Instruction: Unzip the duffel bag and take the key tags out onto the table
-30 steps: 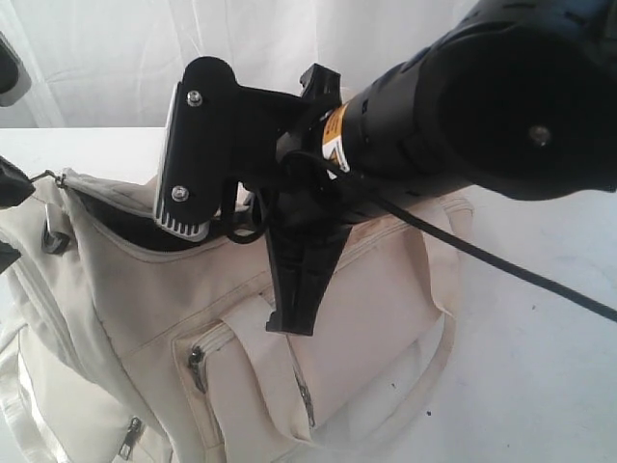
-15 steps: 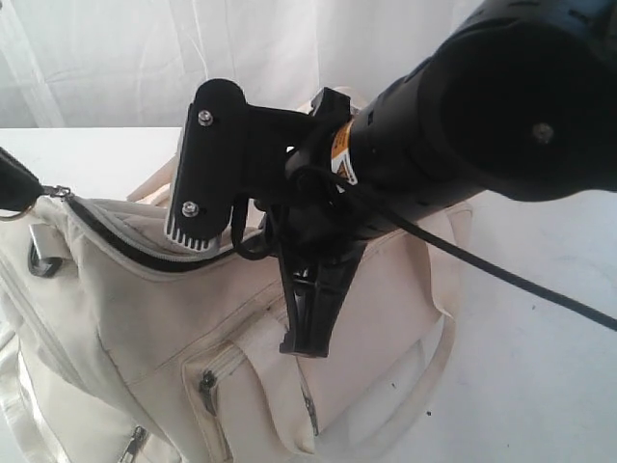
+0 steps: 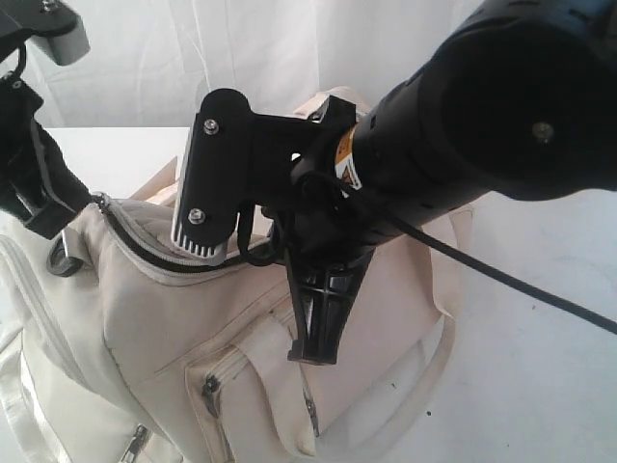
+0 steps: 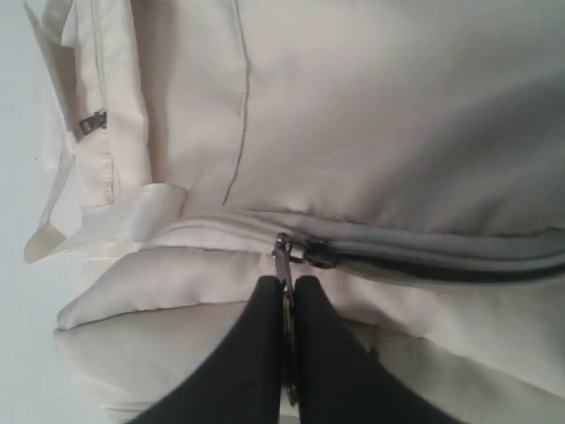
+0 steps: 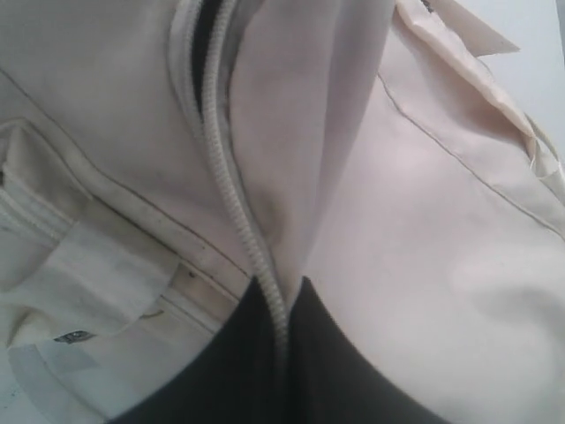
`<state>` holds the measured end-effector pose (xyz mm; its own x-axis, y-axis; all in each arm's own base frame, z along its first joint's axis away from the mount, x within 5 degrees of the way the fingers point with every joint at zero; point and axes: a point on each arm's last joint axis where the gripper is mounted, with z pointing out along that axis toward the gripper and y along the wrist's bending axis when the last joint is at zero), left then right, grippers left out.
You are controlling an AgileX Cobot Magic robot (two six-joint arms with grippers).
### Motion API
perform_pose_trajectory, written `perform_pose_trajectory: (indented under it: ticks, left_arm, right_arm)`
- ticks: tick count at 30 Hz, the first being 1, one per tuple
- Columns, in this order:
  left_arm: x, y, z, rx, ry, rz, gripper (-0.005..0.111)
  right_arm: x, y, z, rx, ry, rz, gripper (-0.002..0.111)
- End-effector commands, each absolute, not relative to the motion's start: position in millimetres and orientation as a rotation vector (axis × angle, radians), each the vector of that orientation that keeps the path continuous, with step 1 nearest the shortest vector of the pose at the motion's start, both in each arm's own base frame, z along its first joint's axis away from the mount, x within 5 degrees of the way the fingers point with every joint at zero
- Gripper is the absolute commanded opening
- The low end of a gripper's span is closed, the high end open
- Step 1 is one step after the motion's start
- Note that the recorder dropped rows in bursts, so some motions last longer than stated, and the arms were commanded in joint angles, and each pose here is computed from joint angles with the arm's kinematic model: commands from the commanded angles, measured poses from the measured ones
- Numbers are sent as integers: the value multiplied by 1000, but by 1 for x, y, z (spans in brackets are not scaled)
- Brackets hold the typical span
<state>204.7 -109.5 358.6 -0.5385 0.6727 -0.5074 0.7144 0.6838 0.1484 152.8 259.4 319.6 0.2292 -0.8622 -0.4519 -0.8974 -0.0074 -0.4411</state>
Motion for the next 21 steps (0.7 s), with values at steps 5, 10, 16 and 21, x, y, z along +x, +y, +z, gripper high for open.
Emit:
perform_pose_trajectory:
  ticks: [5, 10, 16, 21]
  left_arm:
    - [217, -102, 356, 1000, 2378, 59, 0]
    - [223, -100, 360, 956, 2325, 61, 0]
    - [232, -86, 360, 855, 2345, 84, 0]
    - [244, -79, 353, 840, 2370, 109, 0]
  right_arm:
    - [152, 255, 321, -1857, 1642, 65, 0]
    - [152, 254, 321, -1861, 1646, 63, 0]
    - [151, 253, 320, -1869, 1654, 59, 0]
    - [151, 253, 320, -1869, 1654, 59, 0]
